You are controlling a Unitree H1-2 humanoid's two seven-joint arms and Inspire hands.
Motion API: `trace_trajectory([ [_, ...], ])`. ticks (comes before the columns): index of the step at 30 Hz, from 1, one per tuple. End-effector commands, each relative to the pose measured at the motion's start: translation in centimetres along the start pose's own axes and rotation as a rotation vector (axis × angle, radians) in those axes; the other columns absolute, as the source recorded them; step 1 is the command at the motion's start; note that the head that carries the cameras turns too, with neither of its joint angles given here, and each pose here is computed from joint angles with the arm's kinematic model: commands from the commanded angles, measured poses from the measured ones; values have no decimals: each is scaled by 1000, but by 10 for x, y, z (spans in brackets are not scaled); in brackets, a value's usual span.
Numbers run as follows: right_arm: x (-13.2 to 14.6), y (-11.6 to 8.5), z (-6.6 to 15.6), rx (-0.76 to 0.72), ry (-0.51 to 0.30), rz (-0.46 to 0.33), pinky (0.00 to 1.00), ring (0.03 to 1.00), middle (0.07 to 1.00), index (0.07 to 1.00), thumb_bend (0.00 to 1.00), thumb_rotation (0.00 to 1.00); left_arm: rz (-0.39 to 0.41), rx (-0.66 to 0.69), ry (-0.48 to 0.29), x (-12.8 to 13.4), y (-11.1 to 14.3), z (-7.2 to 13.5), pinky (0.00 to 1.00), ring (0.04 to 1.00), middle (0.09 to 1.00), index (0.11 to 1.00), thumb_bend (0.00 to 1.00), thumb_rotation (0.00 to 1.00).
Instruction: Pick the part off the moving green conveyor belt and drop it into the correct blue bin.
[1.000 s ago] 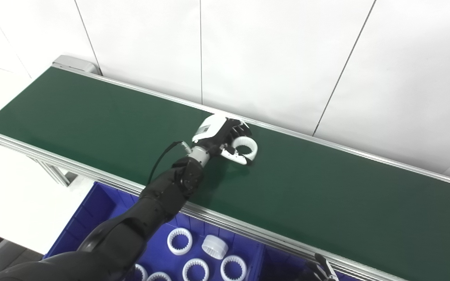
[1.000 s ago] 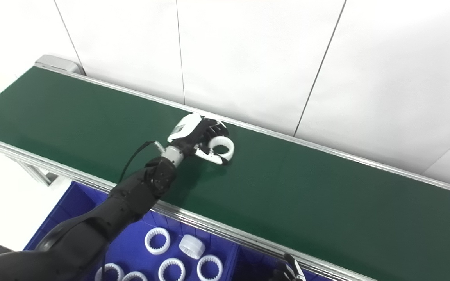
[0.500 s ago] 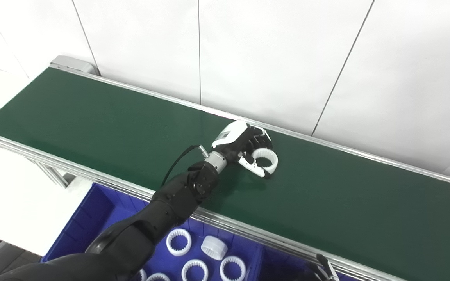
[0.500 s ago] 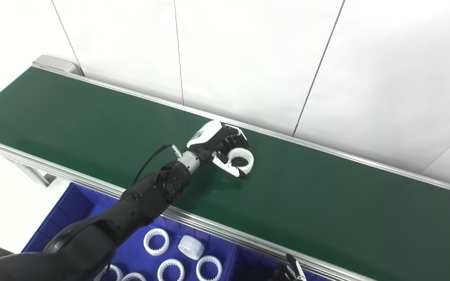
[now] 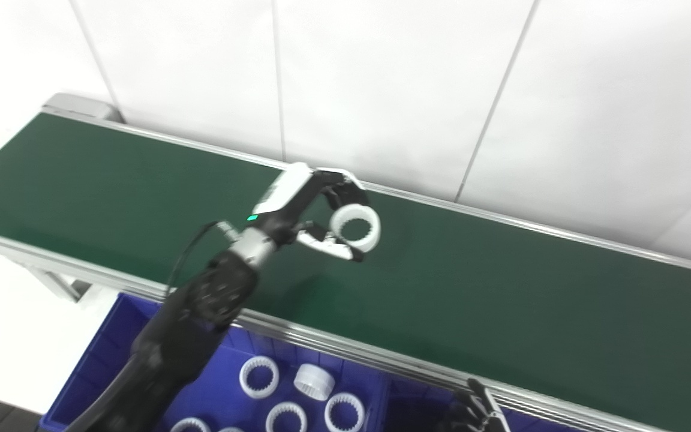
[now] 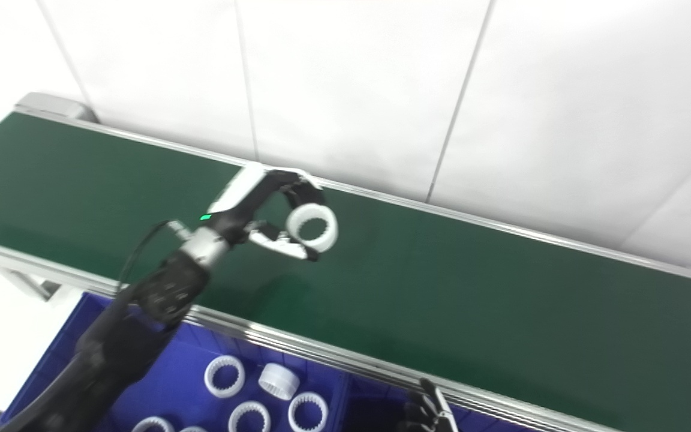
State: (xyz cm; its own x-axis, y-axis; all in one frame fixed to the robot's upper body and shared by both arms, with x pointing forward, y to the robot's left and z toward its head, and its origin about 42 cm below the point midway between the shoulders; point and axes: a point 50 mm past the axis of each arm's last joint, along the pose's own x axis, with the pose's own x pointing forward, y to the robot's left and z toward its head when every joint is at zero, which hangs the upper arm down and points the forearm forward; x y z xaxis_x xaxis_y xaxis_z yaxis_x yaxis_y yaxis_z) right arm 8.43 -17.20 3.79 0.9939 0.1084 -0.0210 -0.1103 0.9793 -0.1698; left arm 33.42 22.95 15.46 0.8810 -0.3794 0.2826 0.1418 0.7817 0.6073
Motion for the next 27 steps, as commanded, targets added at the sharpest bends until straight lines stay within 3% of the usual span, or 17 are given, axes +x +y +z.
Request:
trace_trajectory([
  [1,0,2,15,15,-91,-2,706,789,825,893,847,460,11,3,-36,-11,14,8,454,526,481,517,515,0],
  [6,-1,6,21,14,-97,-7,744,819,843,902,833,448,0,-23,-26,-42,16,12,455,524,479,518,515,0],
  [16,3,6,31,14,-97,-16,751,830,851,910,830,467,-64,-60,75,-127,-9,-9,429,494,476,521,515,0],
  [23,5,0,35,10,-109,-20,747,824,843,908,813,464,-137,-54,142,-157,-24,-19,491,542,487,508,517,0],
  [27,6,-2,35,1,-111,-26,738,813,834,898,814,469,-198,-8,169,-166,-32,-25,426,486,473,524,514,0],
])
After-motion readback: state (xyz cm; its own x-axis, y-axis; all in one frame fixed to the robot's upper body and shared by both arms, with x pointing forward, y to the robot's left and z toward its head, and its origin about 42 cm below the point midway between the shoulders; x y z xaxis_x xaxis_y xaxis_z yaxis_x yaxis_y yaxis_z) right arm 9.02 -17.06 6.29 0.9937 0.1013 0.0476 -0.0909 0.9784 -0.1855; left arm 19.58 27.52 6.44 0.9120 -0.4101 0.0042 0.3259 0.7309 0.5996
